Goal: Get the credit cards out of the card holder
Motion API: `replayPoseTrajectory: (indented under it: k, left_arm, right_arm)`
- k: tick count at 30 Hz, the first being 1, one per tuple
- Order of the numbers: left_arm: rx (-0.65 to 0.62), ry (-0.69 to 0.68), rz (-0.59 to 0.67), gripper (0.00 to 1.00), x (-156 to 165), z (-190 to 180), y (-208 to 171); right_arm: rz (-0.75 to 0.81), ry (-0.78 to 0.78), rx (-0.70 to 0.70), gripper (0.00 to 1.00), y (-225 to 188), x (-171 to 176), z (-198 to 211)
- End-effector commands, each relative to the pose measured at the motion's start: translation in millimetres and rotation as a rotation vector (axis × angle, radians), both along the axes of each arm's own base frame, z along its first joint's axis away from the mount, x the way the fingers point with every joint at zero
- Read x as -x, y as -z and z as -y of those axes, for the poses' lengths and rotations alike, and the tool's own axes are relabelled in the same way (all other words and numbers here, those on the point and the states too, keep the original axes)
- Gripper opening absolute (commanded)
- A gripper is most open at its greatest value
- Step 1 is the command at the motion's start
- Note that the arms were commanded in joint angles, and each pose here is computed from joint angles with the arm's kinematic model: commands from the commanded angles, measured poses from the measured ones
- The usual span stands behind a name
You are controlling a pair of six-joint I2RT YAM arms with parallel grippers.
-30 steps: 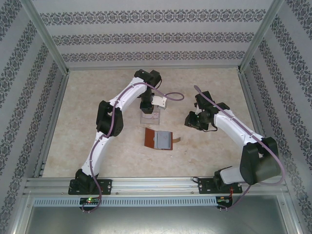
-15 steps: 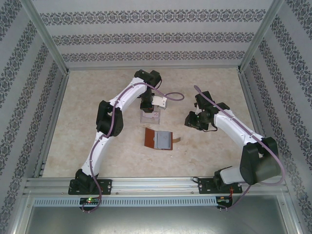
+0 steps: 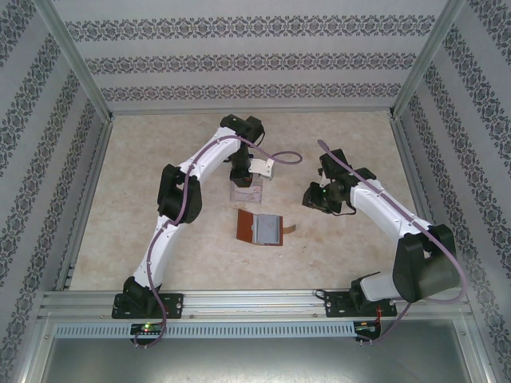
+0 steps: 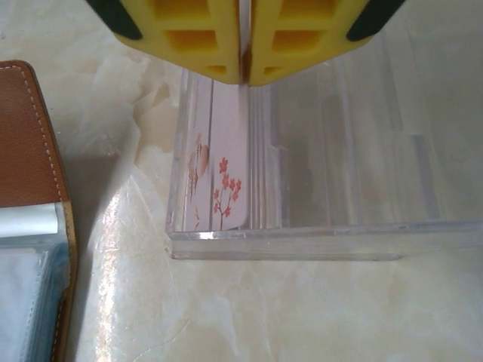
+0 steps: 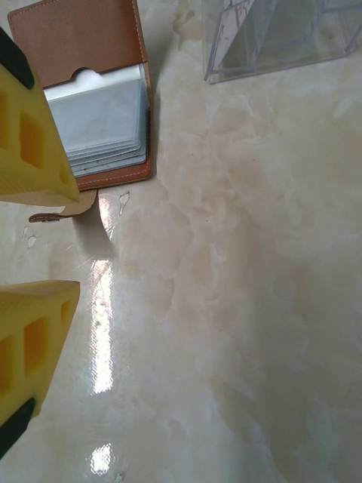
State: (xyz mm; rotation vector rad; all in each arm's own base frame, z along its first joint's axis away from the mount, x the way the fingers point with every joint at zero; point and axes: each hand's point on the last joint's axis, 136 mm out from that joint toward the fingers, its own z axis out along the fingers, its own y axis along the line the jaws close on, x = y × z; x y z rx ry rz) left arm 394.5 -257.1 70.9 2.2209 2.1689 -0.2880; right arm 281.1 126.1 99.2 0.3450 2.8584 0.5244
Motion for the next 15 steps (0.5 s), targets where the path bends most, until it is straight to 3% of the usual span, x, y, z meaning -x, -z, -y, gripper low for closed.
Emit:
replayPoseTrajectory:
  k: [1,6,15]
  left_arm:
    - [0.000,-0.004,-0.034,0.17,14,-2,-13]
    - [0.025,-0.031,0.031,0.20,4,1,-28]
    - [0.052,-0.247,0.156,0.20,-16,4,-52]
  right_arm:
    - [0.001,-0.003,-0.009,0.32,-3,-1,0]
    - [0.007,-0.004,-0.012,0.32,-4,-1,-1]
    - [0.014,-0.031,-0.029,0.32,-5,-3,-14]
